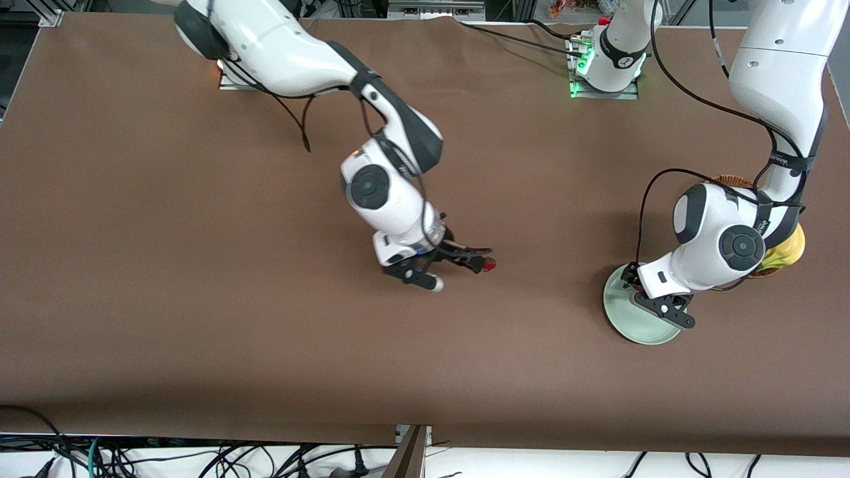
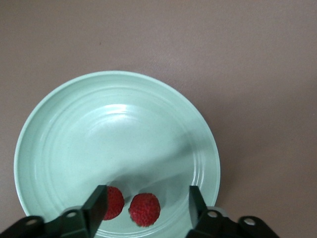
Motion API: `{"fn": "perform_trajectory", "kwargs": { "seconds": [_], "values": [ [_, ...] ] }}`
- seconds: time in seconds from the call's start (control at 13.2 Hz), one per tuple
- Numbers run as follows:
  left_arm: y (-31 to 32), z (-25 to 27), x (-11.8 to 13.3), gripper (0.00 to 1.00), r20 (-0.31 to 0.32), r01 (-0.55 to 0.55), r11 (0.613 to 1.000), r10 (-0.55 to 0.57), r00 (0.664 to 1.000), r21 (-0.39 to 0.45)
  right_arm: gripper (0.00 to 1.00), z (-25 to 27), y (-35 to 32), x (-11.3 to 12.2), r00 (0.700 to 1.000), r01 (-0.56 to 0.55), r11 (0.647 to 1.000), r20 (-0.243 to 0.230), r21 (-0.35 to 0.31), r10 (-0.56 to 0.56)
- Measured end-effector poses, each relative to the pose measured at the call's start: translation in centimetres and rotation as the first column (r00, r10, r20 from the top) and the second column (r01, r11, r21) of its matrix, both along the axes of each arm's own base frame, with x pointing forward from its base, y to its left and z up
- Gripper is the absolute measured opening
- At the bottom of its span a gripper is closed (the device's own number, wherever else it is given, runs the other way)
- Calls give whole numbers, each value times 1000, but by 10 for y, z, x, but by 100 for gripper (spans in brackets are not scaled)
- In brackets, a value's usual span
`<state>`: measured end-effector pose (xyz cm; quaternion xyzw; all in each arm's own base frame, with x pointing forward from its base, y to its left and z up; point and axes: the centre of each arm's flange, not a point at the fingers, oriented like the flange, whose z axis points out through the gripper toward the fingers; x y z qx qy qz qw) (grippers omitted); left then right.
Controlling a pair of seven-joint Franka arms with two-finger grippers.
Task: Collect all strawberries into plate
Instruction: 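Release the third strawberry mid-table with the right gripper and withdraw, then grasp the third strawberry with the left gripper while the right gripper returns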
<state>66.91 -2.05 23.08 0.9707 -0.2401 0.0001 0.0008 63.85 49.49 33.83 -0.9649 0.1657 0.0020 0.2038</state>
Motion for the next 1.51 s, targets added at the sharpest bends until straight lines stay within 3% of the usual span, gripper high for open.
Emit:
{"fn": "perform_trajectory", "kwargs": {
  "seconds": [0.15,0.38,0.53,0.68,0.83,1.14,1.44,1.51],
  "values": [
    [-19,8,2,100,2,-41,998,41,999,-47,100,33,-67,20,993,-117,991,-37,-65,114],
    [-61,18,-4,100,-42,-191,978,188,981,-82,100,73,-196,30,954,-290,947,-118,-139,275],
    [-101,27,-11,100,-73,-332,939,326,943,-94,100,110,-291,21,911,-402,895,-184,-195,369],
    [-153,30,-22,100,-96,-438,895,430,898,-87,100,151,-359,7,887,-454,858,-217,-242,408],
    [-210,29,-41,100,-110,-502,862,493,863,-70,100,187,-400,-10,889,-454,838,-224,-302,400],
    [-305,7,-77,100,-72,-524,846,519,852,-102,100,241,-442,-52,881,-472,786,-208,-399,424],
    [-309,-36,-81,100,-34,-481,872,480,876,-89,100,264,-447,-85,878,-478,783,-232,-398,419],
    [-309,-42,-82,93,-33,-476,875,475,880,-88,100,268,-447,-89,877,-480,782,-235,-397,419]
  ]
}}
